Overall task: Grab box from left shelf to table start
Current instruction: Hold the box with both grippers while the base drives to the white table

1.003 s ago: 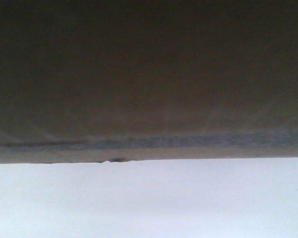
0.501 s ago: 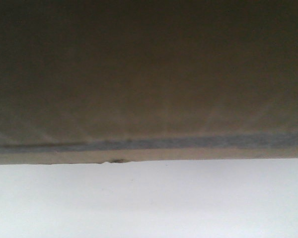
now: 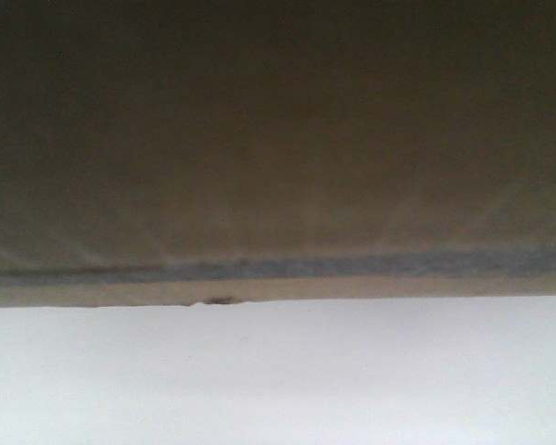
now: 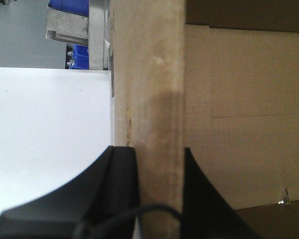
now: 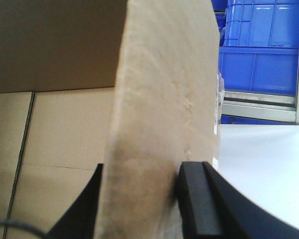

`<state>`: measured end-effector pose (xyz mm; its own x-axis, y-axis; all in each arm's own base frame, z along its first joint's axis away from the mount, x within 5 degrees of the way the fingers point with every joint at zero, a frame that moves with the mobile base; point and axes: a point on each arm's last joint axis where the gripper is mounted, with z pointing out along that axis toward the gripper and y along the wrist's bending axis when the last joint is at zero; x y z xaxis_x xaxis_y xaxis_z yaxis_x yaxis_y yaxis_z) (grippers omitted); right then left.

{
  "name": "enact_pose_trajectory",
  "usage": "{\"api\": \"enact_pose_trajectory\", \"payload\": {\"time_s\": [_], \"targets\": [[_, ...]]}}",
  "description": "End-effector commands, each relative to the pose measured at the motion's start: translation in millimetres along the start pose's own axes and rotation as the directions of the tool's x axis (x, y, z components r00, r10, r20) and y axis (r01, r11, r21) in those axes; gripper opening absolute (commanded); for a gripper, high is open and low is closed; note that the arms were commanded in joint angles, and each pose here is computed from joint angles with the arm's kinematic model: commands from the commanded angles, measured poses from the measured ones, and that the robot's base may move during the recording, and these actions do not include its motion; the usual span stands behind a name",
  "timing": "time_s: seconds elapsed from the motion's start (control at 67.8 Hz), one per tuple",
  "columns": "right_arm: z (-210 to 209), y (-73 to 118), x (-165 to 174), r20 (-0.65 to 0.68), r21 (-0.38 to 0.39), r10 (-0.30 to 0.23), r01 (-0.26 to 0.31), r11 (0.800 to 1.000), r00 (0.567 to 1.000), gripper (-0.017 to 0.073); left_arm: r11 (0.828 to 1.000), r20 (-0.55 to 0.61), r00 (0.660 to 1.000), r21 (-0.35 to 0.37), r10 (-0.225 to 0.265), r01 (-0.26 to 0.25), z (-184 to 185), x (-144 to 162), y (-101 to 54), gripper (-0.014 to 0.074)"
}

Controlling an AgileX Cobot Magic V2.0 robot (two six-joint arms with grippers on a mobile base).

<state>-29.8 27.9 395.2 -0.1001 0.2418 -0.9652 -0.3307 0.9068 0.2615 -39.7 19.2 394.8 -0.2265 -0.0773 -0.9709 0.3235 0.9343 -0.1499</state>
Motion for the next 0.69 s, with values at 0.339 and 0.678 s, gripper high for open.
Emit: {"api": "enact_pose_trajectory", "payload": {"time_s": [0.339,0.678], "targets": [[0.0,1.6,-21.9,0.165,-0.001,0.016,-0.016,1.0,0.986,0.0059,0.984,0.243,0.964,0.167,-0.103,0.063,-9.6,-29.2,-11.2,-0.01],[8.9,-1.0,-22.8,0.129,0.007,0.025,-0.026,1.0,0.991,0.0059,0.987,0.22,0.971,0.15,-0.094,0.061,2.8,-38.6,-12.5,-0.0099]]}}
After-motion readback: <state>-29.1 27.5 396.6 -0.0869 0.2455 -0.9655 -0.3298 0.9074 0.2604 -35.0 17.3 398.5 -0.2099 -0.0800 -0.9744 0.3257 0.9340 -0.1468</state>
